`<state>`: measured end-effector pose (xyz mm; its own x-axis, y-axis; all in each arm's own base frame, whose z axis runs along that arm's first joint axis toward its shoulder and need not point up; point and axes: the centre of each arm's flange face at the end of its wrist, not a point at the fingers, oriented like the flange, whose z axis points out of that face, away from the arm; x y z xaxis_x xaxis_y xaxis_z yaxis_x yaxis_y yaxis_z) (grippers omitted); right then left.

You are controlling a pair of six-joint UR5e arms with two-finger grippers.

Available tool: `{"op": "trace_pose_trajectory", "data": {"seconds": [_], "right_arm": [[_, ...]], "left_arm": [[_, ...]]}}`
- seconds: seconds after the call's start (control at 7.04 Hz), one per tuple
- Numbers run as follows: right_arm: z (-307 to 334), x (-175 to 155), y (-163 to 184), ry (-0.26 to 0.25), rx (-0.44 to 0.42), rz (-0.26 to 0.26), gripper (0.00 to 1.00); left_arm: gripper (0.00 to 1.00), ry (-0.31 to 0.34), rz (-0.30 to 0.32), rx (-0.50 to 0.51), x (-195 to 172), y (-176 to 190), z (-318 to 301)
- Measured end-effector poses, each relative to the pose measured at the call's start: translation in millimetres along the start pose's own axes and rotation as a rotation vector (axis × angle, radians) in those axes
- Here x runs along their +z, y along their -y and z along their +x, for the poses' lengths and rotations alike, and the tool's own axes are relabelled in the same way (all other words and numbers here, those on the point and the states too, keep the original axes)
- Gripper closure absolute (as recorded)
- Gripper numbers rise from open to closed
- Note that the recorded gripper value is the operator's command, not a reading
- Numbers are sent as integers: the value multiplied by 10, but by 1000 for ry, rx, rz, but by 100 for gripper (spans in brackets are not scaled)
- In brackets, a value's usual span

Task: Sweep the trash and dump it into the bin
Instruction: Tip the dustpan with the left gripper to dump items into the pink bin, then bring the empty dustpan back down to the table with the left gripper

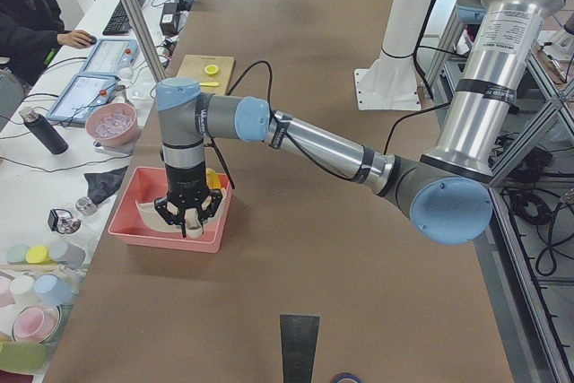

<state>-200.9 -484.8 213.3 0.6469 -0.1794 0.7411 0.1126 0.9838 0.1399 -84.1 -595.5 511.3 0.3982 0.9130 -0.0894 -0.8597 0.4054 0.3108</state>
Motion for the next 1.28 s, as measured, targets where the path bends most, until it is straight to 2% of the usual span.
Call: {"op": "trace_pose_trajectory", "data": {"seconds": [0.28,0.57,0.71,1.14,1.28], "right_arm": [[-34,-4,-35,4,-1,0,100],[-68,-7,-86,8,-9,-1,100],[-59,-12,-95,8,-8,0,100],[17,-48,-84,4,5,8,100],[56,-53,-78,1,11,9,100]], "left_arm": [[100,13,-75,12,59,112,-21],[100,23,-73,20,-4,148,-14],[100,20,-19,22,-121,218,21],[100,-13,296,-59,-819,402,220],[100,-10,377,-107,-1123,507,308]]}}
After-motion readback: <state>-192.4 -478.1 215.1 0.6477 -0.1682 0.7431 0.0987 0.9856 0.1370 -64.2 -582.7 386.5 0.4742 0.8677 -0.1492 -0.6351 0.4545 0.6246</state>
